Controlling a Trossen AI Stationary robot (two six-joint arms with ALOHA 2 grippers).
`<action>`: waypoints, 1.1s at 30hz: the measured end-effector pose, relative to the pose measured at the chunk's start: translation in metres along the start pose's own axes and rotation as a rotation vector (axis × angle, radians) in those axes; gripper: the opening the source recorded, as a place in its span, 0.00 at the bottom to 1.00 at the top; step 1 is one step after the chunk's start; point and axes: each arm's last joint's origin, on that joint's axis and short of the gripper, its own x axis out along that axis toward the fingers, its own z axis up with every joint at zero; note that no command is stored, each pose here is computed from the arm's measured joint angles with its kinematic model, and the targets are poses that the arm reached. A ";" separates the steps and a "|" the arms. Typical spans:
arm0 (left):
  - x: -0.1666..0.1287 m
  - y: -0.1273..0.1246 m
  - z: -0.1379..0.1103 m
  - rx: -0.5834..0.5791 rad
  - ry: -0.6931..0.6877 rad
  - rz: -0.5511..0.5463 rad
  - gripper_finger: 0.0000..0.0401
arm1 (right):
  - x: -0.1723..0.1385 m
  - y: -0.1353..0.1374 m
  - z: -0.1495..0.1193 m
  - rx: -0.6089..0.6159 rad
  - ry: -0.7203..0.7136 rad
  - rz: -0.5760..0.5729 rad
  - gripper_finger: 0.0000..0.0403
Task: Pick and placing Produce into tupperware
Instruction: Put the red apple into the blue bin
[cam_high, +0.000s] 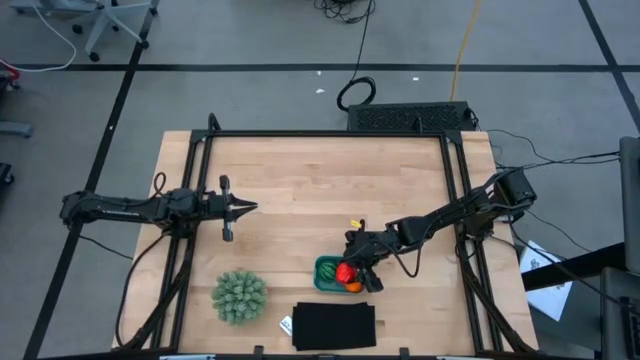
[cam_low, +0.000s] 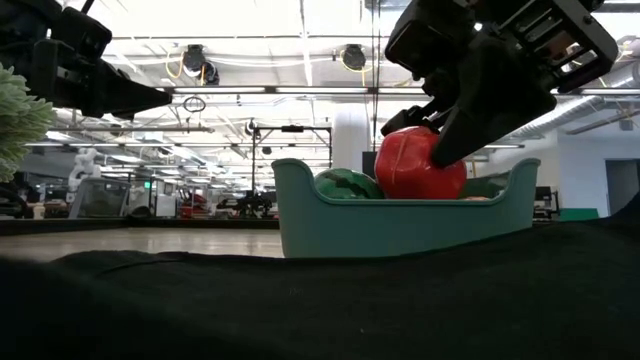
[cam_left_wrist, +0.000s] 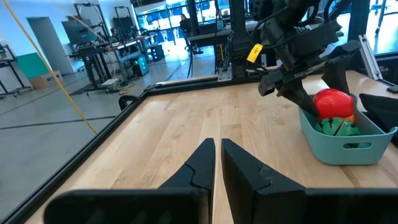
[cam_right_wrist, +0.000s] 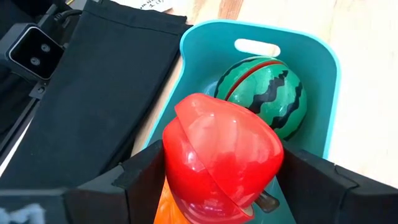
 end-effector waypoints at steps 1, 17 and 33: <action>0.000 0.000 0.000 0.000 0.000 0.000 0.08 | 0.000 0.000 0.000 0.002 0.000 0.000 0.66; 0.000 0.000 0.000 0.000 0.000 0.000 0.08 | -0.001 -0.001 -0.001 0.038 0.019 -0.001 0.74; 0.000 0.000 0.000 0.000 0.000 0.000 0.08 | -0.004 0.001 0.005 0.001 -0.012 0.002 0.74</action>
